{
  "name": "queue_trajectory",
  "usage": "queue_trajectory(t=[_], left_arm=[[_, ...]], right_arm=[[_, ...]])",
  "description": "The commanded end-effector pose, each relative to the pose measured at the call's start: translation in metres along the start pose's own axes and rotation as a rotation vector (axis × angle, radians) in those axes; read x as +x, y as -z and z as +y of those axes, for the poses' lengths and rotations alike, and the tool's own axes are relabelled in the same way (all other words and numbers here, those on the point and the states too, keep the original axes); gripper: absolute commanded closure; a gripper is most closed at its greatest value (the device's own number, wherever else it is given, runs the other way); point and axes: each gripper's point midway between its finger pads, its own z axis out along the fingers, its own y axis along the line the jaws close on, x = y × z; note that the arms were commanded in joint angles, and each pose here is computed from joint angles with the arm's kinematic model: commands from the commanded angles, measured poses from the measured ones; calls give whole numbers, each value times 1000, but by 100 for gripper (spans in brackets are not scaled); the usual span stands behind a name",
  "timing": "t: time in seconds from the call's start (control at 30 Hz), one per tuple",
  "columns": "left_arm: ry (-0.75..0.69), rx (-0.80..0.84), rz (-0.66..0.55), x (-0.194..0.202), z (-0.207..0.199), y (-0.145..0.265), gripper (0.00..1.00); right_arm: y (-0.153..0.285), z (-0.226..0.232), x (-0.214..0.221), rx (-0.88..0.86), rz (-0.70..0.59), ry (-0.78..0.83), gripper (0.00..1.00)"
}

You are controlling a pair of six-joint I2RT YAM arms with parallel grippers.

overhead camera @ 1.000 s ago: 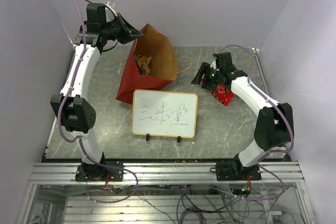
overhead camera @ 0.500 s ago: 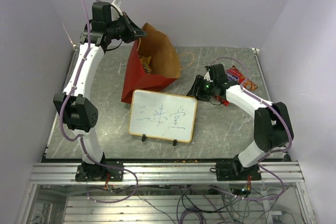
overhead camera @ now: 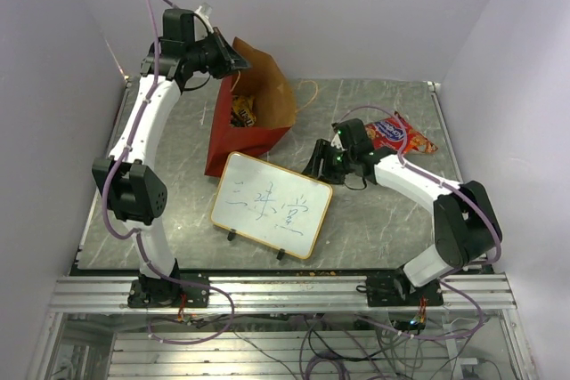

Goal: Take the snacks out of the paper bag

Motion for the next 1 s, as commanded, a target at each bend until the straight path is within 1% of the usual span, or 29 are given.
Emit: queue_trajectory(t=[0.0, 0.07, 0.1, 0.2, 0.3, 0.37, 0.47, 0.6, 0.67, 0.73, 0.93, 0.97], left_arm=[[-68, 19, -31, -11, -19, 8, 93], [-74, 15, -27, -13, -17, 6, 93], [-68, 16, -26, -12, -17, 6, 93], [-26, 50, -23, -7, -21, 6, 93], [4, 65, -19, -2, -21, 7, 93], [-6, 42, -11, -1, -17, 8, 93], [7, 16, 9, 3, -11, 5, 93], [28, 30, 13, 5, -11, 4, 93], [19, 35, 8, 3, -14, 6, 93], [8, 28, 7, 1, -15, 7, 93], [0, 21, -7, -4, -14, 11, 93], [1, 19, -11, -5, -13, 11, 93]], right_arm=[[25, 4, -29, 76, -79, 98, 37], [41, -8, -56, 155, -138, 127, 32], [51, -14, -71, 170, -166, 115, 28], [78, -15, -109, 158, -262, 124, 23], [101, 5, -144, 139, -383, 190, 17], [105, 20, -162, 94, -447, 184, 15], [104, 46, -183, -4, -490, 138, 12], [107, 80, -211, -125, -548, 83, 13], [108, 96, -221, -167, -570, 96, 13], [99, 105, -228, -176, -574, 113, 14], [61, 121, -231, -211, -506, 100, 21], [54, 123, -228, -212, -496, 102, 24]])
